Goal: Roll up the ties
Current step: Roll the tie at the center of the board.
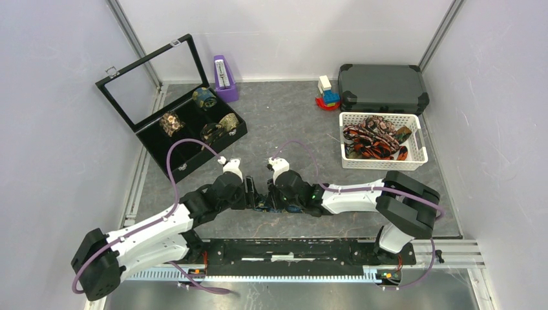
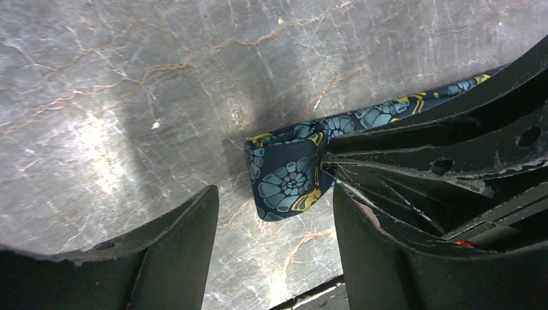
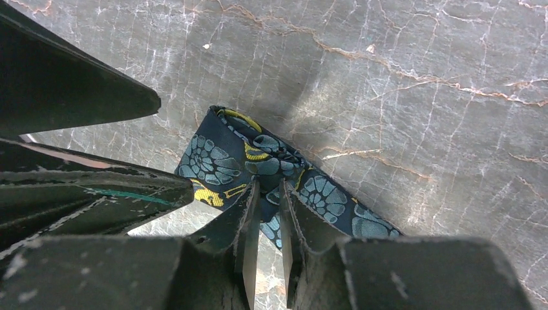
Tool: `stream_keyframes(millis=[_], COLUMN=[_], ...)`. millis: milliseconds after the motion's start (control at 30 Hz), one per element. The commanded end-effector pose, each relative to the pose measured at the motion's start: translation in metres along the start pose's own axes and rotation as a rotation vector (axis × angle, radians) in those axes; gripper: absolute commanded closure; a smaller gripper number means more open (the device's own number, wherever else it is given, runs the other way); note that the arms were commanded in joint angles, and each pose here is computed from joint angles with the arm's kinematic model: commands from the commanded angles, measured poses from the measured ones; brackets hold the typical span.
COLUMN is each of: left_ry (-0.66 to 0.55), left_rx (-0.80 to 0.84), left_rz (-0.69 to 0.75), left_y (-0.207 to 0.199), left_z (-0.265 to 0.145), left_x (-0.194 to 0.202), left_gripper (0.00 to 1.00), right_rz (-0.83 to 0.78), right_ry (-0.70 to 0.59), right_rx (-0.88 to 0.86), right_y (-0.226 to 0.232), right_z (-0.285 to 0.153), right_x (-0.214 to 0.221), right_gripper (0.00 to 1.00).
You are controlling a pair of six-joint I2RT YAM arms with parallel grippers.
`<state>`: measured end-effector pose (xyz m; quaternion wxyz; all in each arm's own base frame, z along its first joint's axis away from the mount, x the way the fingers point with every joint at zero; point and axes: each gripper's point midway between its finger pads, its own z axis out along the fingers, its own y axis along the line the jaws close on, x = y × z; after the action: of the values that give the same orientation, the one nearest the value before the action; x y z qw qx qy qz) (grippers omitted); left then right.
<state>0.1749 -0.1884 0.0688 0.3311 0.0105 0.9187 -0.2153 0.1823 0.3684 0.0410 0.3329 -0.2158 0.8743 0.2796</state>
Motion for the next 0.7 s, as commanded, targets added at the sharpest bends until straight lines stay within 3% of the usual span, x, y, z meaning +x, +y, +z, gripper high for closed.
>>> stream_keyframes(millis=[0,667], left_ry=[-0.031,-0.053], left_rx=[0.12,0.255], left_rz=[0.002,-0.097], left_y=[-0.018,-0.018], left_z=[0.006,0.027], left_x=[-0.007,0.005], left_gripper=[0.29,0.37], right_rz=[-0.005,0.012], right_ry=[-0.029,-0.023], right_rx=[0.017,0.006], right_y=[-0.008,-0.012], right_z=[-0.005,-0.005], right_x=[-0.006,-0.002], right_gripper=[0.77,0.77])
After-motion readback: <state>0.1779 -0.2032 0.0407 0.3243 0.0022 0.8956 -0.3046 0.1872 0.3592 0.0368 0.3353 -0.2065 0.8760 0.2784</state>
